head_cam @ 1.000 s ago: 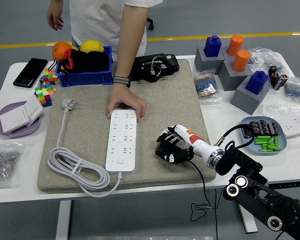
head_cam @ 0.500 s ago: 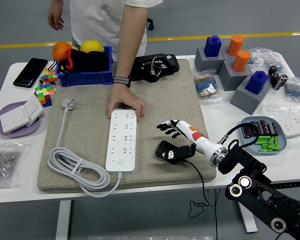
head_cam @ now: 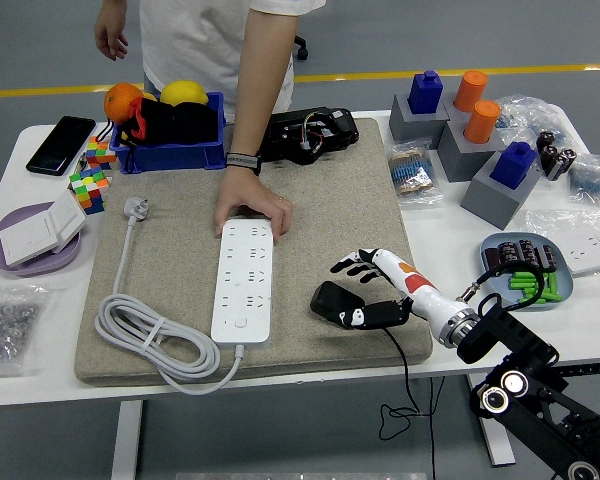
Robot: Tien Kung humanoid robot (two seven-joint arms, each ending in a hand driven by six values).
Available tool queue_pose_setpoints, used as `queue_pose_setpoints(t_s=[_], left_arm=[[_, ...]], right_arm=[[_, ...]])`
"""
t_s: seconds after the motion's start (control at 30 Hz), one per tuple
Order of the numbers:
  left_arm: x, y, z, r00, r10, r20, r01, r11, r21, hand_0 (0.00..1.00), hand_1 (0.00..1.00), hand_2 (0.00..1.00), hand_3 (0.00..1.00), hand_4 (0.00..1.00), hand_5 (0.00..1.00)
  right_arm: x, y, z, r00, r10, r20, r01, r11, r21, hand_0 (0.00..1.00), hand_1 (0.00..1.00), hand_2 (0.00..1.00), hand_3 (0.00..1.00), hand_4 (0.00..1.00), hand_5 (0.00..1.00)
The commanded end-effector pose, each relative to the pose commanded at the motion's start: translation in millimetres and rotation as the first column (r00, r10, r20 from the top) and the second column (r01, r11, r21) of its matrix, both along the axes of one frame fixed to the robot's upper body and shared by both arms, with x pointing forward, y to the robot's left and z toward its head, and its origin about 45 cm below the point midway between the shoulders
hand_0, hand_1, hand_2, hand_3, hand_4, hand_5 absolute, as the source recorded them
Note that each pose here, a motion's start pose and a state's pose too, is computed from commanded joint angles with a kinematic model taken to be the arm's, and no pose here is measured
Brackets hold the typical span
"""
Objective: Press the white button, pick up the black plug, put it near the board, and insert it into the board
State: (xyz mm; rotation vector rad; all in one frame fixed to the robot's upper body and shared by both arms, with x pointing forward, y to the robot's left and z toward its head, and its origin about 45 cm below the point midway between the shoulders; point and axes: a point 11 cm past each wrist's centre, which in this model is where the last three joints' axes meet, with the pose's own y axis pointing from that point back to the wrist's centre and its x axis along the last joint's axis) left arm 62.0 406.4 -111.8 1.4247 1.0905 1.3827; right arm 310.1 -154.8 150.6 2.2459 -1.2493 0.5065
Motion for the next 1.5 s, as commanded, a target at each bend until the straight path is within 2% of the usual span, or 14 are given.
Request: queue_pose_setpoints(t_s=[0.03,0.37,1.0,1.03,1.2,1.23,1.4,1.43,1.5], left_arm=[[0.0,0,0.0,1.000,0.000,0.000,0.000,1.000,0.000,0.651,0.643,0.642,0.685,0.581,0.028],[4.4,-2,-0.1,1.000,0.000,0.010,0.000,1.000,-0.005,0.651,0.643,0.642,0.685,0.581,0.027],[4.4,-2,-0.1,1.000,0.001,0.010,-0.001,1.000,-0.006,0.651,0.642,0.642,0.685,0.581,0.030],[4.0,-2,-0.1,1.000,0.000,0.009,0.000,1.000,-0.006,0.651,0.644,0.642,0.684,0.580,0.033],[2.8,-2,-0.1,1.000,-0.006,0.004,0.006,1.000,-0.006,0.651,0.644,0.642,0.684,0.580,0.033],[2.7,-1,0.0,1.000,-0.007,0.004,0.007,1.000,-0.005,0.651,0.643,0.642,0.685,0.580,0.033],[1.9,0,0.4,1.000,-0.009,0.000,0.009,1.000,-0.002,0.651,0.643,0.642,0.685,0.580,0.033],[1.7,0,0.4,1.000,-0.009,0.000,0.009,1.000,-0.002,0.651,0.643,0.642,0.685,0.579,0.029],[1.2,0,0.4,1.000,-0.011,-0.002,0.011,1.000,-0.002,0.651,0.643,0.642,0.685,0.579,0.029]], right_arm=[[-0.1,-1,-0.5,1.000,0.000,0.000,0.000,1.000,0.004,0.670,0.713,0.753,0.460,0.998,0.199],[-2.0,-3,-6.5,1.000,-0.004,-0.001,0.004,1.000,0.011,0.670,0.710,0.750,0.449,0.998,0.190],[-4.9,8,-15.1,1.000,0.001,0.010,-0.001,0.999,0.032,0.667,0.702,0.729,0.469,0.998,0.139],[-5.0,8,-16.1,1.000,0.001,0.009,-0.001,0.999,0.033,0.615,0.651,0.670,0.466,0.950,0.078],[-5.5,10,-20.1,1.000,-0.001,0.007,0.001,0.999,0.036,0.615,0.651,0.670,0.466,0.950,0.078],[-5.5,10,-20.4,1.000,-0.002,0.009,0.001,0.999,0.036,0.577,0.631,0.631,0.468,0.911,0.010],[-5.8,11,-22.9,1.000,-0.001,0.010,0.001,0.999,0.033,0.577,0.631,0.631,0.468,0.911,0.010],[-5.8,10,-23.6,1.000,-0.002,0.011,0.002,0.999,0.033,0.543,0.589,0.588,0.458,0.894,0.002],[-5.6,10,-24.3,1.000,-0.005,0.016,0.004,0.999,0.033,0.543,0.589,0.588,0.458,0.894,0.002]])
